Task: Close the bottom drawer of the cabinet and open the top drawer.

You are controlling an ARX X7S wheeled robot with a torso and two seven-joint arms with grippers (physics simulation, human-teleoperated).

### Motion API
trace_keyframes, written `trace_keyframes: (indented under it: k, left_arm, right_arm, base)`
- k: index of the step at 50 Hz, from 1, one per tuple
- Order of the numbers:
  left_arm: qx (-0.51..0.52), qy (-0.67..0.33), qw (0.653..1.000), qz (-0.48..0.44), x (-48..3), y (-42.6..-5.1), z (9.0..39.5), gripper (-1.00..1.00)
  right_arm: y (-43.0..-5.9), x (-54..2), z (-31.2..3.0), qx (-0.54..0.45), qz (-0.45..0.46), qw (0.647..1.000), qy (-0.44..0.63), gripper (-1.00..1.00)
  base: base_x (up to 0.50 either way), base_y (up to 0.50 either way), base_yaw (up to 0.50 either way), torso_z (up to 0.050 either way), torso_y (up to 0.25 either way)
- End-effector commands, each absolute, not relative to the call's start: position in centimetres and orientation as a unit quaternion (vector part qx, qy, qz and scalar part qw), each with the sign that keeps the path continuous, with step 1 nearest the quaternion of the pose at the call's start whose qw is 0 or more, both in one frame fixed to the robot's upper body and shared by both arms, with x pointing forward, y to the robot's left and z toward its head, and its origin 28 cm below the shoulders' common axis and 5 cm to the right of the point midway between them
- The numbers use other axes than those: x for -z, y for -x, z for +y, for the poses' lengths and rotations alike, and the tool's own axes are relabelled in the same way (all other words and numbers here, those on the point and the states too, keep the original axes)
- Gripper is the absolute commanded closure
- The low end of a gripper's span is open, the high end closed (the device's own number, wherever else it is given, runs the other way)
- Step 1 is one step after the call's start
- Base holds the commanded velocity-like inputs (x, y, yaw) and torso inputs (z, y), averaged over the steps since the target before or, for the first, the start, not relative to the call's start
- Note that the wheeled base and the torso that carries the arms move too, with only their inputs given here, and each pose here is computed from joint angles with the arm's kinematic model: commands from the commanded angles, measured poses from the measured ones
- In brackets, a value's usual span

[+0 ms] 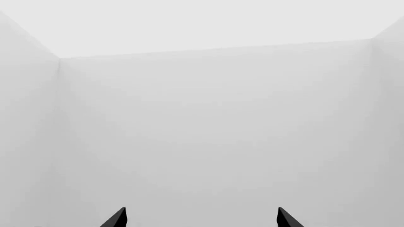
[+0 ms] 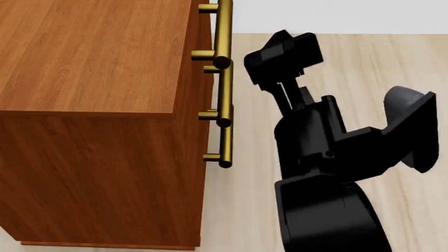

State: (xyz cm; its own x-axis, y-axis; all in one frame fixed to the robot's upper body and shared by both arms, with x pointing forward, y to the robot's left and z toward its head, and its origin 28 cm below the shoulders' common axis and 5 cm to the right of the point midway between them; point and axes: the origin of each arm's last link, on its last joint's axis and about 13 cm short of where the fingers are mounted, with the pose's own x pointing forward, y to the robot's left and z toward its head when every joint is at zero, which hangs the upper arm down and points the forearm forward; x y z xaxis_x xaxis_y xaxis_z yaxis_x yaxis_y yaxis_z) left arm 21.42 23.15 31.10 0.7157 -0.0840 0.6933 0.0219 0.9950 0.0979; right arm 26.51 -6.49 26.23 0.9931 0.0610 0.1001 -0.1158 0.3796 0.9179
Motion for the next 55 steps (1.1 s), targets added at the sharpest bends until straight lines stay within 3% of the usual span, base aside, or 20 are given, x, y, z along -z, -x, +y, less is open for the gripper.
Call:
trace_keyframes:
  k: [1,55]
  left_arm:
    - [0.028,-0.043,0.926,-0.375,-31.0,-21.5,23.2,-1.00]
    - [0.016,-0.048,0.927,-0.372,-30.8,-21.6,23.9,-1.00]
  right_arm:
    - [-27.9,-25.8,-5.9,-0.067,-0.006,0.828,-0.556,-1.00]
    - [-31.1,-25.5,-2.8,-0.106,0.041,0.836,-0.537,-1.00]
  base:
    - [0.00,0.00,0.00,0.000,0.000]
    - [0.00,0.00,0.00,0.000,0.000]
